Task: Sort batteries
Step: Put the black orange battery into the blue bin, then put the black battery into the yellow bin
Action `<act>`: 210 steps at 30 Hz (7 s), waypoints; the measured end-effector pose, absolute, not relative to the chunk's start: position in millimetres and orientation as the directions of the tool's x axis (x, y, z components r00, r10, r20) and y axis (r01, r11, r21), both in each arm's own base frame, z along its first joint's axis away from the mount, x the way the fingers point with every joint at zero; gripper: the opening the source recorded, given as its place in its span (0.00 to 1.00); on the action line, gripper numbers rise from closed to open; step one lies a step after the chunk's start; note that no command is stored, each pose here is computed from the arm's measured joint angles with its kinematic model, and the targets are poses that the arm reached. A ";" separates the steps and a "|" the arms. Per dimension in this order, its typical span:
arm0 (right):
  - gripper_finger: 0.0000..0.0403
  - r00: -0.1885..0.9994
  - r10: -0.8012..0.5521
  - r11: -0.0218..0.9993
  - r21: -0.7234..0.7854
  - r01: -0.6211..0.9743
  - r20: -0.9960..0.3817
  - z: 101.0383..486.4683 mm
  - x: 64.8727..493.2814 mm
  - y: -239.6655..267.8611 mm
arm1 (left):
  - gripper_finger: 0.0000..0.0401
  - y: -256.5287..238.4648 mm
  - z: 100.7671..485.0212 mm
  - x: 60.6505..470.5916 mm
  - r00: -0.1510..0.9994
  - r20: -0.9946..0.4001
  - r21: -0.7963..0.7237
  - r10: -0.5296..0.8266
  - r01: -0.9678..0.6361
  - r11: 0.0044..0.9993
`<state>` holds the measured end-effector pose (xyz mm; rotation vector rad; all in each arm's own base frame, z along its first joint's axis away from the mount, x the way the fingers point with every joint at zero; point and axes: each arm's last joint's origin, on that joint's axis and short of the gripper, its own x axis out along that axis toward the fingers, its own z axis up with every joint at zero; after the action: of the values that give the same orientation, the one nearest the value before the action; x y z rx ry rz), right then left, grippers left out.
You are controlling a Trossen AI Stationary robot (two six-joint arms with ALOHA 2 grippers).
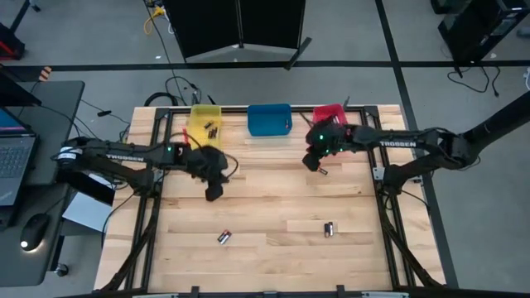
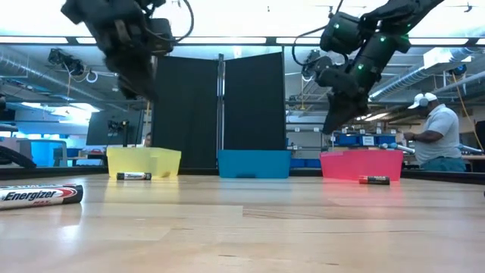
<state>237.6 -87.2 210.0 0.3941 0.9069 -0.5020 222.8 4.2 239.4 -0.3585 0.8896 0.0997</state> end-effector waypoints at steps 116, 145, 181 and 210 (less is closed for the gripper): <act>0.03 0.571 -0.318 0.863 0.018 0.504 -0.757 197.8 266.0 -64.1 | 0.10 286.9 183.2 380.8 0.407 -0.902 0.011 0.144 -0.311 0.950; 0.07 0.587 -0.326 0.867 0.013 0.498 -0.741 199.3 267.5 -65.6 | 0.36 281.8 174.9 371.4 0.267 -0.957 0.026 0.112 -0.305 0.952; 0.02 0.729 -0.261 0.891 0.133 0.434 -0.633 156.3 253.2 -44.5 | 0.02 119.0 221.2 248.5 0.865 -0.315 0.056 0.391 -0.394 0.917; 0.11 0.470 -0.094 0.886 0.142 0.442 -0.878 197.4 258.9 29.4 | 0.02 77.3 189.4 225.9 0.953 -0.220 -0.008 0.210 -0.217 0.976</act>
<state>258.9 29.4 197.4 0.3760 1.0354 -0.3384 225.9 77.3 189.4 -0.0325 0.2205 0.2170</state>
